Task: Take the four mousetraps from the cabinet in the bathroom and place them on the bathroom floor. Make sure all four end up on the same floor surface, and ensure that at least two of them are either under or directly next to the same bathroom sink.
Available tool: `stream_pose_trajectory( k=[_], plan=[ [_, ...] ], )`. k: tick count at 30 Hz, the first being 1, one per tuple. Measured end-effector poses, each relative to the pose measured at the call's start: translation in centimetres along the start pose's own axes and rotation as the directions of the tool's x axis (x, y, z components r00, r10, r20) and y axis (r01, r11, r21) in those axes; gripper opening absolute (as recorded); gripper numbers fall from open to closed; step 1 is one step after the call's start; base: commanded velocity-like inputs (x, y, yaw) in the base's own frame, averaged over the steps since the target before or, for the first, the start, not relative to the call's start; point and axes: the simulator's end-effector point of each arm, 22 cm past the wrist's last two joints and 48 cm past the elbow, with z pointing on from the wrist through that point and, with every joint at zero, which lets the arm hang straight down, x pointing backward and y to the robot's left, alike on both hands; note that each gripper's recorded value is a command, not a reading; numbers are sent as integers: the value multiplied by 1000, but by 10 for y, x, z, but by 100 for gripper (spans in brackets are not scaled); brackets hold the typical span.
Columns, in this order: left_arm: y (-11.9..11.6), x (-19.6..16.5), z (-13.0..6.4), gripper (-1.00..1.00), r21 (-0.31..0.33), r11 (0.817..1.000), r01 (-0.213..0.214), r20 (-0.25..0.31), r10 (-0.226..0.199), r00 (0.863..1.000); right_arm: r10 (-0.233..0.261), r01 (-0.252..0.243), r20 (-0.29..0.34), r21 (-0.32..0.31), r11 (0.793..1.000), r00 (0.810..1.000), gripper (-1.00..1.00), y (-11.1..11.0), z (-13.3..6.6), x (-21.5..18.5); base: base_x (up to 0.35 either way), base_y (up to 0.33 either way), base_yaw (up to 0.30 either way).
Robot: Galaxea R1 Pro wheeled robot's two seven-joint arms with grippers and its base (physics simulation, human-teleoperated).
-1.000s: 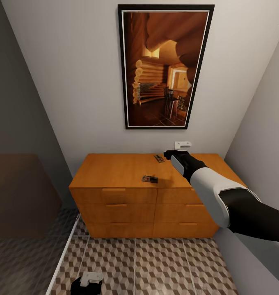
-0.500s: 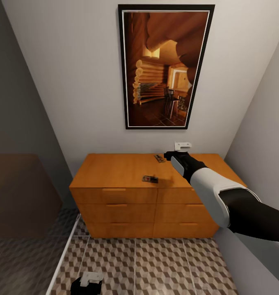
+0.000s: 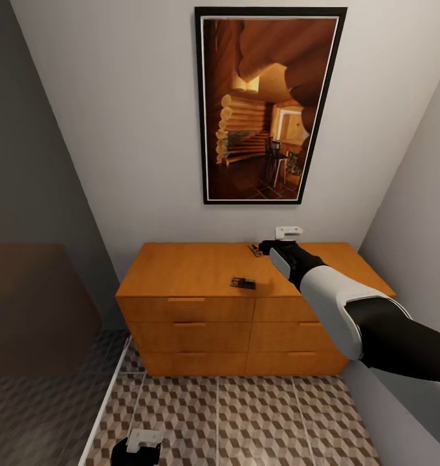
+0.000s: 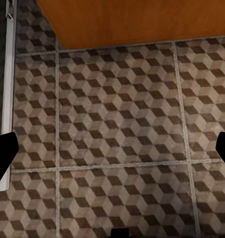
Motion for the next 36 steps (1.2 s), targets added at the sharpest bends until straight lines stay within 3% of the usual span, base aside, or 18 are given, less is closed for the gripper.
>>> stream_pose_trajectory(
  k=[36],
  plan=[
    [1, 0, 0, 100, -1, 1000, 0, 0, 0, 1000, 0, 0, 0, -6, 1000, 1000, 100, 2, 0, 1, 13, 39, 0]
  ],
)
